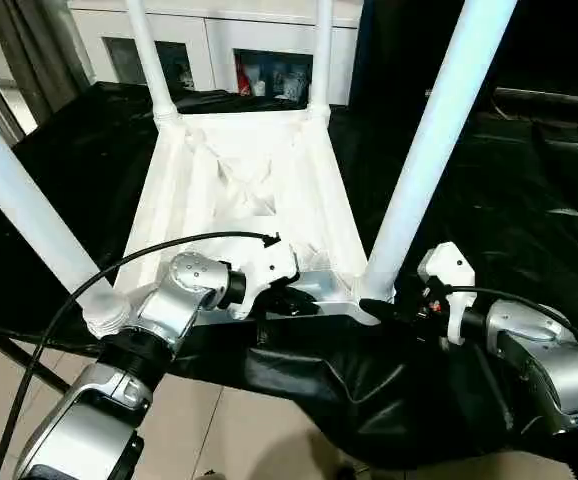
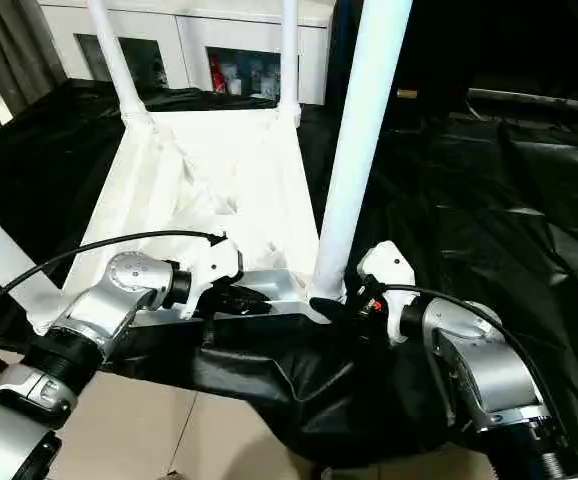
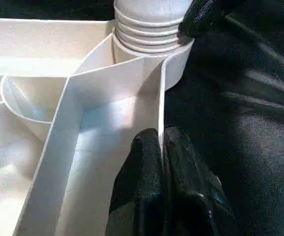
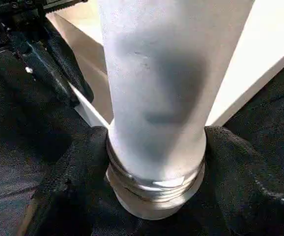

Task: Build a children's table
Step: Rotate leg to tighten

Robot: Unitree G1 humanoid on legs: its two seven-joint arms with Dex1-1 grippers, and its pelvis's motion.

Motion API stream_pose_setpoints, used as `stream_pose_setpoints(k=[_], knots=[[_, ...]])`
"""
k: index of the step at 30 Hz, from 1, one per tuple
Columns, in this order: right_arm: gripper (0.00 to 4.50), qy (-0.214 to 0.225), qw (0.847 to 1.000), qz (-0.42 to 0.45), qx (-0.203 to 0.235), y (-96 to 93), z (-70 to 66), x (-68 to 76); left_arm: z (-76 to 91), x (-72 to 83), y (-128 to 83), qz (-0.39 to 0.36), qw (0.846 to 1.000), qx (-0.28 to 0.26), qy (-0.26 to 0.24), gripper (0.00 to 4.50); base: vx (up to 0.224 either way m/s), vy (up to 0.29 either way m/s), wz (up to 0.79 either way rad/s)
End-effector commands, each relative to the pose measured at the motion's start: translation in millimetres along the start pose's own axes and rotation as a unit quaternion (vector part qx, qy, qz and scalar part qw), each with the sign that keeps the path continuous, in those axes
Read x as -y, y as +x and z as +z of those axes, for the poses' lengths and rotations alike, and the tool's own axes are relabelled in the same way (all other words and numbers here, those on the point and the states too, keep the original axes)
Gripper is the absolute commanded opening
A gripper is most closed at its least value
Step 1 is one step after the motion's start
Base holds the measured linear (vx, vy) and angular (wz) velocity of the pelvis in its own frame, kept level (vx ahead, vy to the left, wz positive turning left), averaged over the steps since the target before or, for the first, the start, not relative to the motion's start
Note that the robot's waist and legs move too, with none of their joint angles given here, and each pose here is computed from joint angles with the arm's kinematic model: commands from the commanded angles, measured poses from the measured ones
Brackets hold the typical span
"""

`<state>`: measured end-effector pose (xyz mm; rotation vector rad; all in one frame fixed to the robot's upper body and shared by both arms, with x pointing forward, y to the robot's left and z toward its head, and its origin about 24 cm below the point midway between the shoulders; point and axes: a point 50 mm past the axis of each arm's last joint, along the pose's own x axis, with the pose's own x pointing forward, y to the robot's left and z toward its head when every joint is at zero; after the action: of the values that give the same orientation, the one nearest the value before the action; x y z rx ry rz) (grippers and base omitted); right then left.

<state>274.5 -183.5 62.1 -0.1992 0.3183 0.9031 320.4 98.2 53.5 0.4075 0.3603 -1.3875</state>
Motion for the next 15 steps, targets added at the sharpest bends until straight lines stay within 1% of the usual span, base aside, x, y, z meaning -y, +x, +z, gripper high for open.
stream_pose_setpoints(k=[1, 5, 6, 8, 10, 11, 13, 15], knots=[[2.74, 0.002, 1.000, 0.012, 0.014, 0.0, 1.5, -3.7, 8.2, -5.5, -4.8, 0.013, 1.000, 0.010, 0.013, 0.00, 0.000, 0.000, 0.00], [2.74, 0.004, 1.000, 0.006, 0.011, 1.1, -0.4, -3.9, 7.7, -5.8, -4.7, 0.015, 1.000, 0.009, 0.010, 0.00, 0.000, 0.000, 0.00], [2.74, 0.002, 0.999, -0.034, -0.006, 4.8, -6.1, 1.2, 6.0, -7.0, -4.5, 0.026, 1.000, 0.004, 0.004, 0.00, 0.000, 0.000, 0.00], [2.74, 0.011, 0.995, -0.100, -0.024, 11.3, -14.4, 9.0, 4.4, -9.5, -2.3, 0.049, 0.999, -0.001, -0.008, 0.00, 0.000, 0.000, 0.00], [2.74, 0.046, 0.985, -0.164, -0.022, 23.3, -20.1, 12.4, 4.5, -12.5, 2.8, 0.078, 0.997, -0.005, -0.021, 0.00, 0.000, 0.000, 0.00], [2.73, 0.062, 0.981, -0.183, -0.019, 27.8, -21.2, 12.7, 4.6, -13.6, 4.9, 0.088, 0.996, -0.008, -0.025, 0.00, 0.000, 0.000, 0.00], [2.73, 0.110, 0.966, -0.233, -0.004, 44.3, -21.2, 11.5, 7.5, -18.6, 13.7, 0.128, 0.991, -0.014, -0.039, 0.00, 0.000, 0.000, 0.00], [2.73, 0.127, 0.961, -0.247, 0.003, 55.6, -18.4, 8.3, 10.6, -21.9, 19.5, 0.153, 0.987, -0.014, -0.048, 0.00, 0.000, 0.000, 0.00]])
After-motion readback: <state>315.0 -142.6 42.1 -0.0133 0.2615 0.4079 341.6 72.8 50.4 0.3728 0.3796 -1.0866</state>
